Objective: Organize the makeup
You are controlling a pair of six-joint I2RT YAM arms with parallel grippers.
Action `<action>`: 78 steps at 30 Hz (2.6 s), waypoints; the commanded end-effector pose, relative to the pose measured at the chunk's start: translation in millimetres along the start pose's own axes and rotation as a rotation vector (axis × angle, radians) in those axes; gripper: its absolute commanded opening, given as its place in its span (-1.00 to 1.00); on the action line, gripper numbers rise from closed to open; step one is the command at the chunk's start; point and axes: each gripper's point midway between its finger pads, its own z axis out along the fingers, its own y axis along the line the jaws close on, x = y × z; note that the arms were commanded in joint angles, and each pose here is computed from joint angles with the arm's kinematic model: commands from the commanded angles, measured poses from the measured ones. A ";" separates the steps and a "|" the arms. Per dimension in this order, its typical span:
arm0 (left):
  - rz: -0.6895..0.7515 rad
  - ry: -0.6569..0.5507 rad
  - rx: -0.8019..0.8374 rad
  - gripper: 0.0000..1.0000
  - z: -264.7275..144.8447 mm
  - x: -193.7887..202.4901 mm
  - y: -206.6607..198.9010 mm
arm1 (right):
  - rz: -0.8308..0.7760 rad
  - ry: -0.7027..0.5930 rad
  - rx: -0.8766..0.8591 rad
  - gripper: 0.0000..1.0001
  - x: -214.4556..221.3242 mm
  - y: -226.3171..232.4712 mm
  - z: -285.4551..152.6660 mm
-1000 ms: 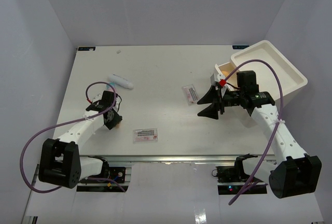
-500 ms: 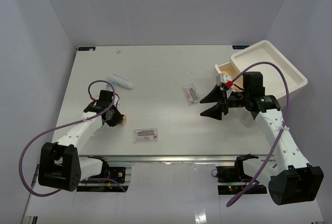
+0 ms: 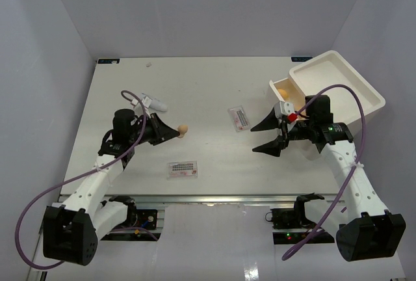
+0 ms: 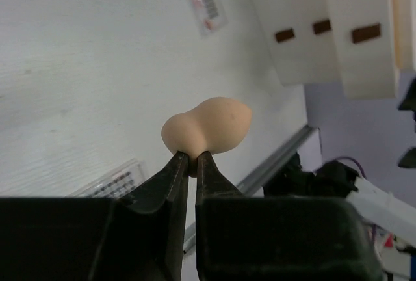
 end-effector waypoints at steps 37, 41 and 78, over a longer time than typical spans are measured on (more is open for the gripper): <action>0.280 0.442 0.636 -1.00 56.1 63.0 -156.9 | -0.223 0.224 -0.060 -0.32 -0.6 -14.7 78.2; 0.275 0.438 0.626 -0.66 56.8 62.5 -156.3 | -0.233 0.239 -0.036 -0.82 0.0 -18.0 75.9; 0.582 0.062 -0.026 0.74 41.8 -1.5 -38.3 | 0.016 0.462 1.146 -0.45 -12.0 -181.7 -141.0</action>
